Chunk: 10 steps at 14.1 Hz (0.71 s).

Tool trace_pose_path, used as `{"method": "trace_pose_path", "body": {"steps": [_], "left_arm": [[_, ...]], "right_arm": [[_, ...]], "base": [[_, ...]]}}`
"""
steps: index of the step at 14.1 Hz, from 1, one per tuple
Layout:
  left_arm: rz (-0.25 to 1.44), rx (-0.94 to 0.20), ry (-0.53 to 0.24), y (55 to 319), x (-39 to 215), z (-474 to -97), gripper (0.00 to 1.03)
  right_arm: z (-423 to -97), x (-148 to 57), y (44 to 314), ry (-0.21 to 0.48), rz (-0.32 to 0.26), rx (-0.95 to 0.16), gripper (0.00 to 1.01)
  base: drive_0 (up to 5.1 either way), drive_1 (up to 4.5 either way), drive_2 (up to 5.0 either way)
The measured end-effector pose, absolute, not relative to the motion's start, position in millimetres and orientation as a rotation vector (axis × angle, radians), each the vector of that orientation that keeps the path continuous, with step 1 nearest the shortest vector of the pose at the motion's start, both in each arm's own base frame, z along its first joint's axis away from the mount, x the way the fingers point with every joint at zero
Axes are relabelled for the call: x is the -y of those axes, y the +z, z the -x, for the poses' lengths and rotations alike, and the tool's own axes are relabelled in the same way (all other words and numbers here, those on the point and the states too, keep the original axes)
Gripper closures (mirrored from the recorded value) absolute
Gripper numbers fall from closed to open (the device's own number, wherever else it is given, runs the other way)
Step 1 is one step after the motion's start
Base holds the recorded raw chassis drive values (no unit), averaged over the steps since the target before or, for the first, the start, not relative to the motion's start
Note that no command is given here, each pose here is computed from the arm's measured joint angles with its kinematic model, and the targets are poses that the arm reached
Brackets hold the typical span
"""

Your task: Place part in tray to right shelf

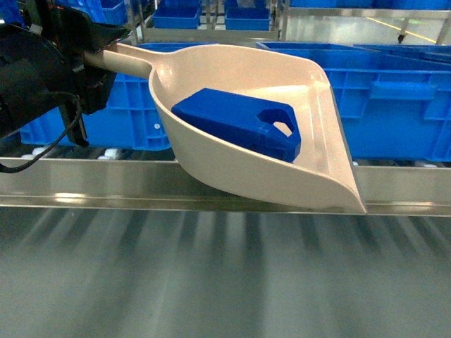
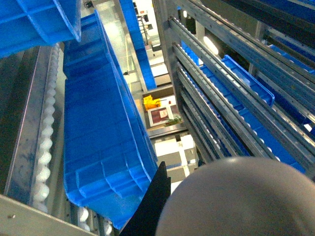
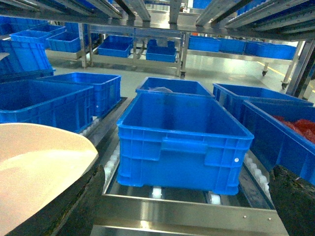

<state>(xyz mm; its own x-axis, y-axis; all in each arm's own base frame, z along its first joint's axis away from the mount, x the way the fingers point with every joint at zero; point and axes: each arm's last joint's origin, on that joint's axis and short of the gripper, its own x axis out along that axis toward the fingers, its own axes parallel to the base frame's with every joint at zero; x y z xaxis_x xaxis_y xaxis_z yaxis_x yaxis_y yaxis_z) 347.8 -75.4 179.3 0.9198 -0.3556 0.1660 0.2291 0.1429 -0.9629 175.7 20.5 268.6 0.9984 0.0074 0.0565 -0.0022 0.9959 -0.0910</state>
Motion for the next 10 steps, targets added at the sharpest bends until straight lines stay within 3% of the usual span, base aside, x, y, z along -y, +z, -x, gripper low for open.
{"method": "trace_pose_path", "body": {"steps": [10], "left_arm": [[1.364, -0.106, -0.424, 179.7, 75.2, -348.2, 0.9]], "right_arm": [[-176.6, -20.7, 267.7, 0.006, 0.092, 0.051, 0.03]], "base": [[0.1, 4.06, -3.9]]}}
